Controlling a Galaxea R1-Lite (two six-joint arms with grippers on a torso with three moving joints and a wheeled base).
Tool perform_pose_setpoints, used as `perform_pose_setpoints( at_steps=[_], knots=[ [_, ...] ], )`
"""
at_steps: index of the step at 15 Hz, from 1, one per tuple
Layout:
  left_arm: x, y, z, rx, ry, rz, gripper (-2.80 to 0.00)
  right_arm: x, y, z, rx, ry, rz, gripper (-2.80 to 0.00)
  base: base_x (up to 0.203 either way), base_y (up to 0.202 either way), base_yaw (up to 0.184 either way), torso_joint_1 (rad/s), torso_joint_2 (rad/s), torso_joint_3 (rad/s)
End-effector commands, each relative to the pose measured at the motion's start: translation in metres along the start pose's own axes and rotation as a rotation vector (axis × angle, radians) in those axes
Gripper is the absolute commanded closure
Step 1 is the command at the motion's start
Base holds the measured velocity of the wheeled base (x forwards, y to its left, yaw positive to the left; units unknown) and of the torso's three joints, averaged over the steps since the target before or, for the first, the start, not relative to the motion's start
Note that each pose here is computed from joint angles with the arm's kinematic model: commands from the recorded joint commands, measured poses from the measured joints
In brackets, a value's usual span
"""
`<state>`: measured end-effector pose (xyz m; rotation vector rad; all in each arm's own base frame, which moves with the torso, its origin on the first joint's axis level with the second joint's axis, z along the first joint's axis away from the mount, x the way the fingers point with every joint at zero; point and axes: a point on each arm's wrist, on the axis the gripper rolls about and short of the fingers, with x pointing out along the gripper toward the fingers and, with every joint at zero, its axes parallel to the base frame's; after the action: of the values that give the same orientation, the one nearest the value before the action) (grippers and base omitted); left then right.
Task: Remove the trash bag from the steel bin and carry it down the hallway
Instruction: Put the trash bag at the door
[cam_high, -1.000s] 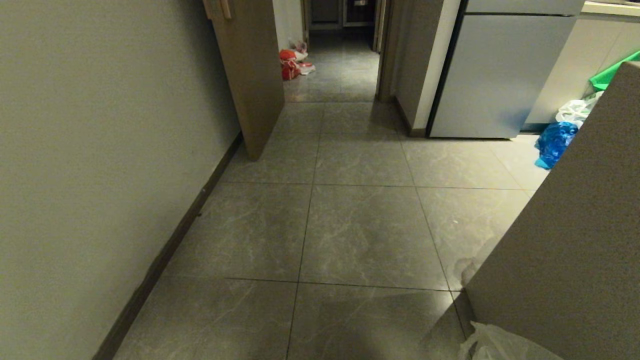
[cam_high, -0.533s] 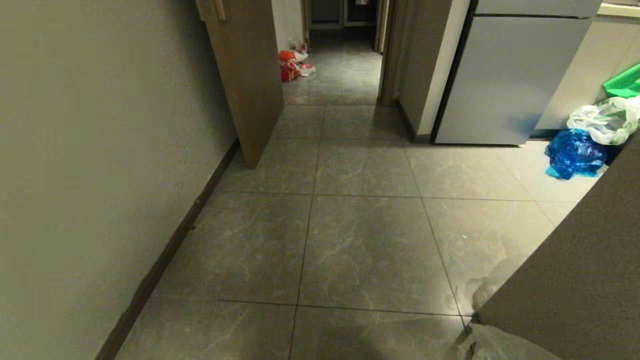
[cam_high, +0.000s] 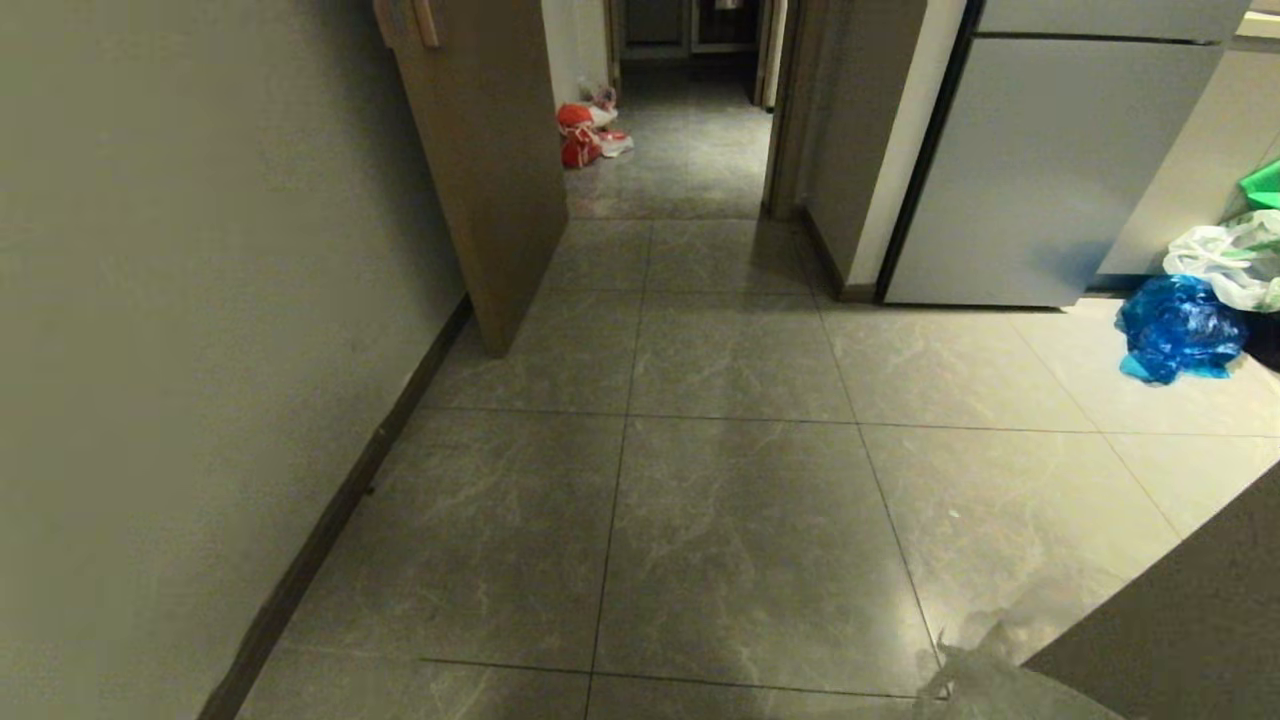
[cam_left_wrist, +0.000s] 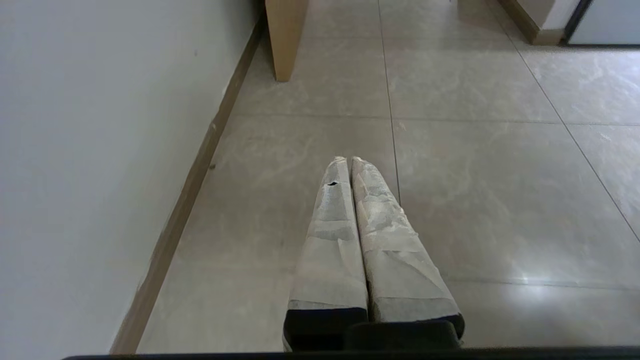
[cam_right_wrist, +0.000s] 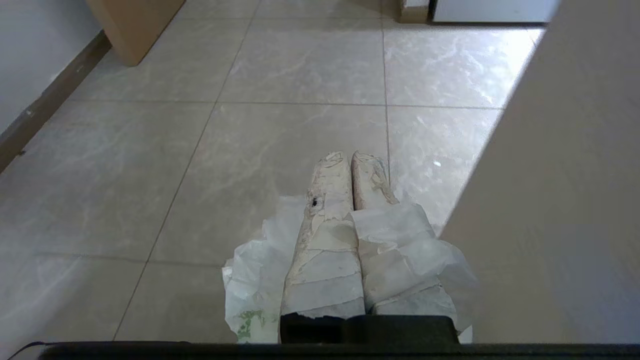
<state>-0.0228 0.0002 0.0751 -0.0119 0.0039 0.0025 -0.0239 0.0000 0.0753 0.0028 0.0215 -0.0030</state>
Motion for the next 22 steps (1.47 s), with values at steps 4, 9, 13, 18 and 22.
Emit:
perform_pose_setpoints(
  at_steps=[4, 9, 13, 18, 22],
  knots=[
    [0.0001, 0.0000, -0.0005, 0.000, 0.002, 0.001, 0.00, -0.0001, 0.0000, -0.0001, 0.000, -0.002, 0.000, 0.00, 0.191, 0.000, 0.002, 0.002, 0.00, 0.003],
    [0.0001, 0.0000, -0.0005, 0.000, 0.002, 0.004, 0.00, -0.0001, 0.0000, -0.0001, 0.000, -0.002, 0.000, 0.00, 0.191, 0.000, 0.000, 0.005, 0.00, 0.007],
    [0.0001, 0.0000, -0.0005, 0.000, 0.002, 0.004, 0.00, -0.0001, 0.0000, -0.0001, 0.000, -0.002, 0.000, 0.00, 0.189, 0.000, 0.001, 0.002, 0.00, 0.003],
    [0.0001, 0.0000, -0.0005, 0.000, 0.002, 0.004, 0.00, -0.0001, 0.0000, -0.0001, 0.000, -0.002, 0.000, 0.00, 0.192, 0.000, 0.001, 0.003, 0.00, 0.004],
    [0.0001, 0.0000, -0.0005, 0.000, 0.002, 0.004, 0.00, -0.0001, 0.0000, -0.0001, 0.000, -0.002, 0.000, 0.00, 0.194, 0.000, 0.001, 0.004, 0.00, 0.000]
  ],
)
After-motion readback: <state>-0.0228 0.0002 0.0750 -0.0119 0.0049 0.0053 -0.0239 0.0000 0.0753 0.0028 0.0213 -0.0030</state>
